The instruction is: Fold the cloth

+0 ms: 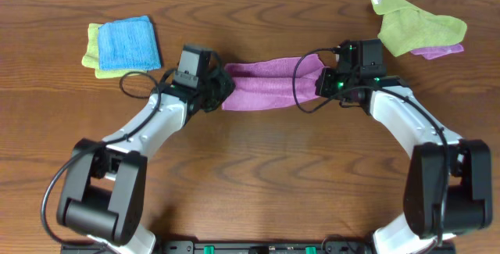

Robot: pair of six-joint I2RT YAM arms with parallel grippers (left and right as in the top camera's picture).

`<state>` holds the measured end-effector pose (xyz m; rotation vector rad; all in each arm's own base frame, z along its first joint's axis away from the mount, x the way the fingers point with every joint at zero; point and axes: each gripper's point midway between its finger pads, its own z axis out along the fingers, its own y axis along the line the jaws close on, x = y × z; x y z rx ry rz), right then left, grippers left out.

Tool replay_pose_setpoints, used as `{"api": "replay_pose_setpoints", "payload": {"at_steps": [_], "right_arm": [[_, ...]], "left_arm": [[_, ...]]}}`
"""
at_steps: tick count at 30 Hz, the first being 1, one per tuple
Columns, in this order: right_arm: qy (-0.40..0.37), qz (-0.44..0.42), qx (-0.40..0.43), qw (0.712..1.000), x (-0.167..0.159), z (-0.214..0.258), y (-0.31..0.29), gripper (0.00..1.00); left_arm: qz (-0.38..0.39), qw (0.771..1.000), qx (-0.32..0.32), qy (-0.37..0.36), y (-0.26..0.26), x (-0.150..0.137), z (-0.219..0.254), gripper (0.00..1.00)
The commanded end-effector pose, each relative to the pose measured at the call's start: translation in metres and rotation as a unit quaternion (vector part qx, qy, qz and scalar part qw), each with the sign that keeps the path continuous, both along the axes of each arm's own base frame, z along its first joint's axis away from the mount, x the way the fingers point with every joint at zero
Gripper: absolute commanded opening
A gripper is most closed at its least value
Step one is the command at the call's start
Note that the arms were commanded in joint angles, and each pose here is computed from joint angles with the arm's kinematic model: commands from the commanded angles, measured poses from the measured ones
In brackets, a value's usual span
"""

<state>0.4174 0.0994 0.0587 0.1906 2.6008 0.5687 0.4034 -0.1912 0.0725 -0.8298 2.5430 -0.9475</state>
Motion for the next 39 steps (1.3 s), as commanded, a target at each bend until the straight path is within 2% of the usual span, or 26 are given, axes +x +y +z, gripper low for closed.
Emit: {"api": "replay_pose_setpoints", "payload": {"at_steps": [1, 11, 19, 29, 39], "right_arm": [[-0.013, -0.014, -0.003, 1.0, 0.008, 0.001, 0.0, 0.01], [-0.066, -0.039, -0.017, 0.997, 0.033, 0.011, -0.008, 0.01], [-0.054, -0.045, -0.014, 0.997, 0.047, -0.01, -0.006, 0.01], [-0.071, -0.045, -0.012, 0.996, 0.085, -0.008, -0.002, 0.01], [-0.053, -0.052, -0.034, 0.997, 0.087, -0.033, -0.008, 0.01]], "left_arm": [[0.014, 1.0, 0.013, -0.014, 0.004, 0.022, 0.002, 0.06], [0.024, 0.999, 0.028, -0.008, 0.005, 0.036, -0.014, 0.06], [0.04, 0.998, 0.042, -0.023, 0.013, 0.044, -0.014, 0.06], [0.044, 0.998, 0.034, -0.014, 0.008, 0.051, -0.037, 0.06], [0.052, 0.997, 0.05, -0.004, 0.013, 0.052, -0.053, 0.06]]}}
